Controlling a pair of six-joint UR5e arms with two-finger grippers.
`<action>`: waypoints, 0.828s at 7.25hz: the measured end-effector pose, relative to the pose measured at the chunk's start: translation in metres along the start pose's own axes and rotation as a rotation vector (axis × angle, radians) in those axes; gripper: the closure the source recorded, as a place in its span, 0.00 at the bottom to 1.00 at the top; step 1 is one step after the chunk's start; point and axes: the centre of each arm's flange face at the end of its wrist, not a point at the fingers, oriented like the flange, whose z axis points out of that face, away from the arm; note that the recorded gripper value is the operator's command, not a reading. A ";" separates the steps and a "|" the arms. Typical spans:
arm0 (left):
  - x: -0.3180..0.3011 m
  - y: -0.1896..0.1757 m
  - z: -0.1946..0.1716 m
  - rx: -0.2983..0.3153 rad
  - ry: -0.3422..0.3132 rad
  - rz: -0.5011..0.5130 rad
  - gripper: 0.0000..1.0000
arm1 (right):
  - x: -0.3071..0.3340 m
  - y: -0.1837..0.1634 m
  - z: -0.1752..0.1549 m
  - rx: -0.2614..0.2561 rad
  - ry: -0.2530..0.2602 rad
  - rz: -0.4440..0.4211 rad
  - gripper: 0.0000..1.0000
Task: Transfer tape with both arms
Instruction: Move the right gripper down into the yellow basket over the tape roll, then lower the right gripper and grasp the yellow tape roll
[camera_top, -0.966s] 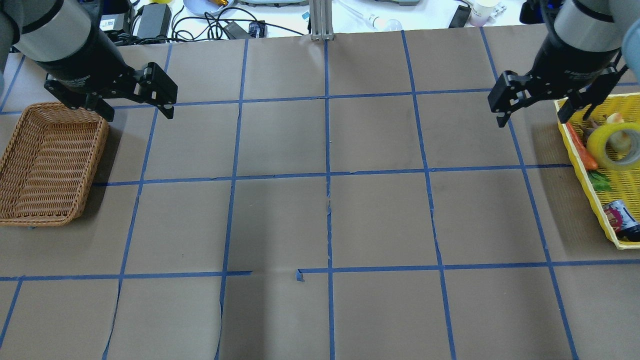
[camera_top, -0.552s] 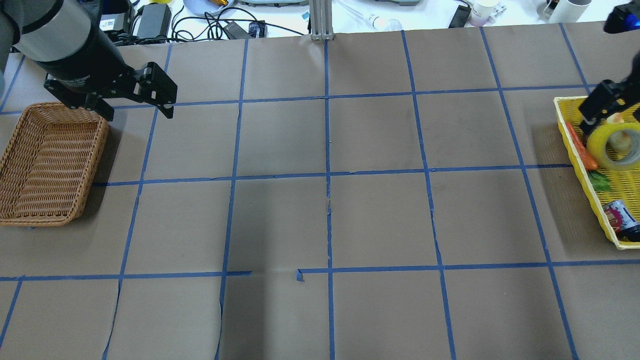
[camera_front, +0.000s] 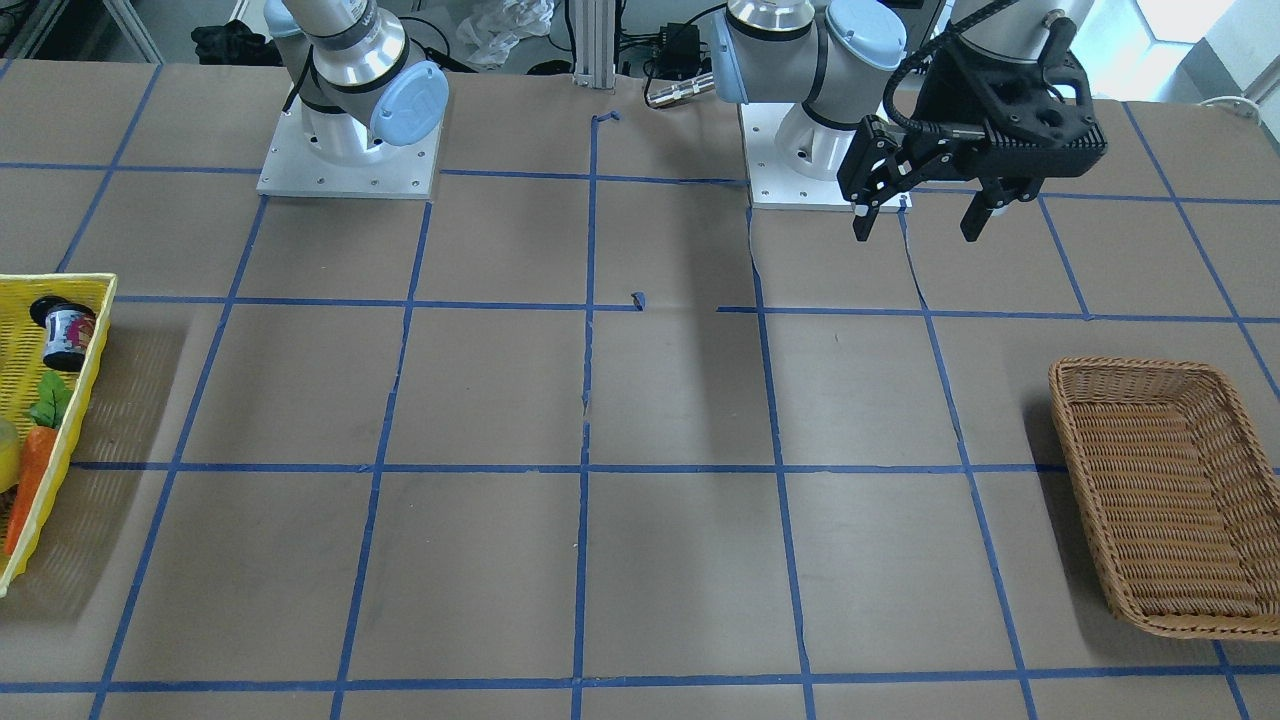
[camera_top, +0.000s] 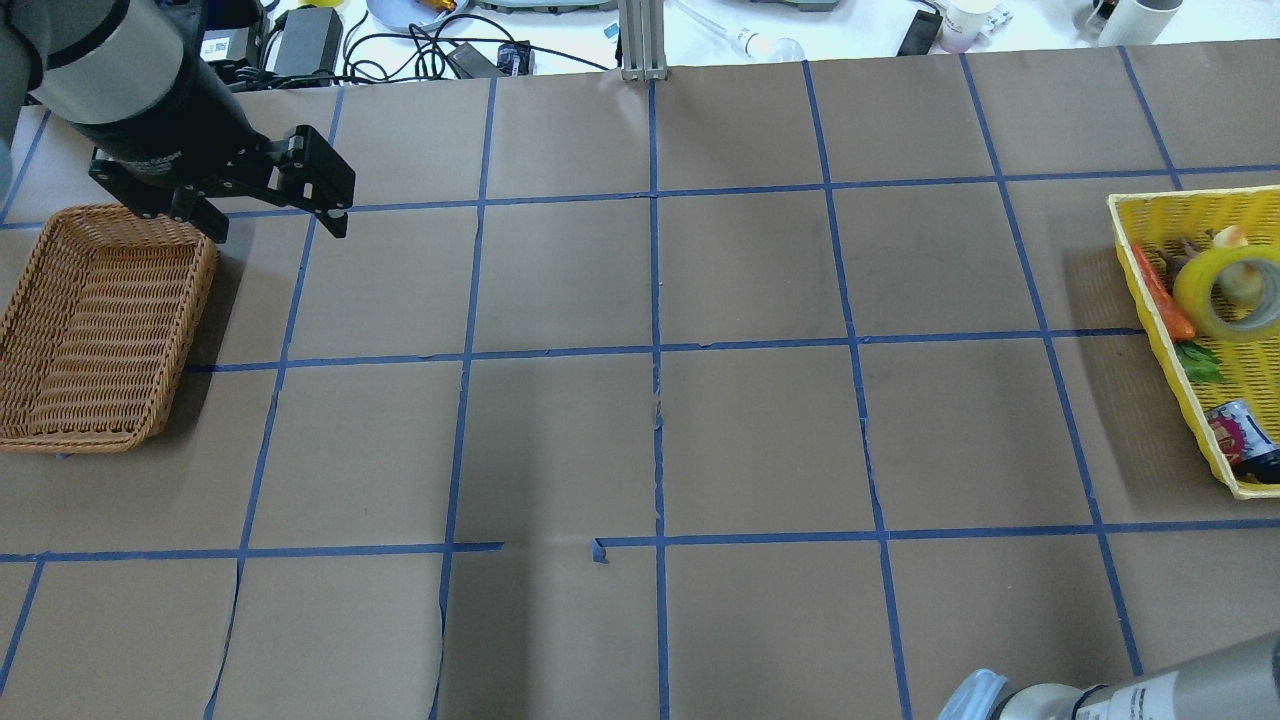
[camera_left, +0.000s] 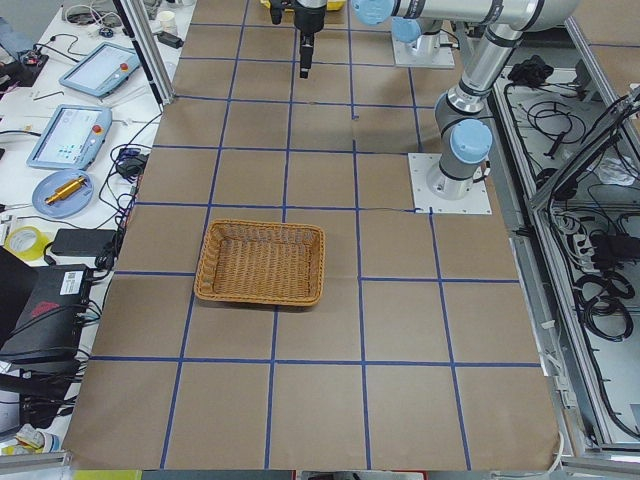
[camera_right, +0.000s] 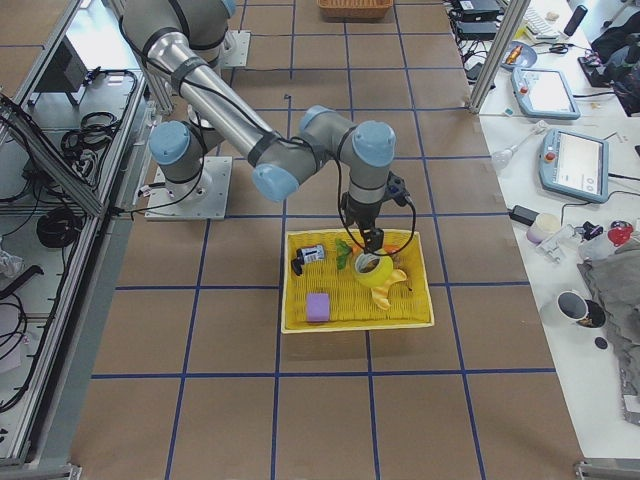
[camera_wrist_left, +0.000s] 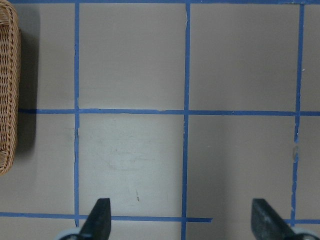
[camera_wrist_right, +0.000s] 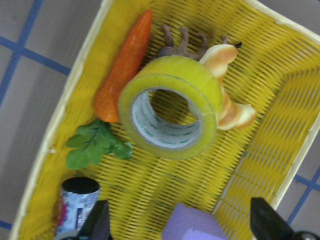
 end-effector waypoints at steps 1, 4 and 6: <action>0.000 0.000 0.000 0.000 0.000 0.000 0.00 | 0.014 0.000 0.022 0.005 0.030 -0.024 0.00; 0.000 0.001 0.000 -0.001 -0.002 0.001 0.00 | 0.022 -0.003 0.056 -0.003 0.015 -0.039 0.01; 0.000 0.001 0.001 -0.002 -0.001 0.001 0.00 | 0.023 -0.005 0.081 -0.013 -0.022 -0.029 0.02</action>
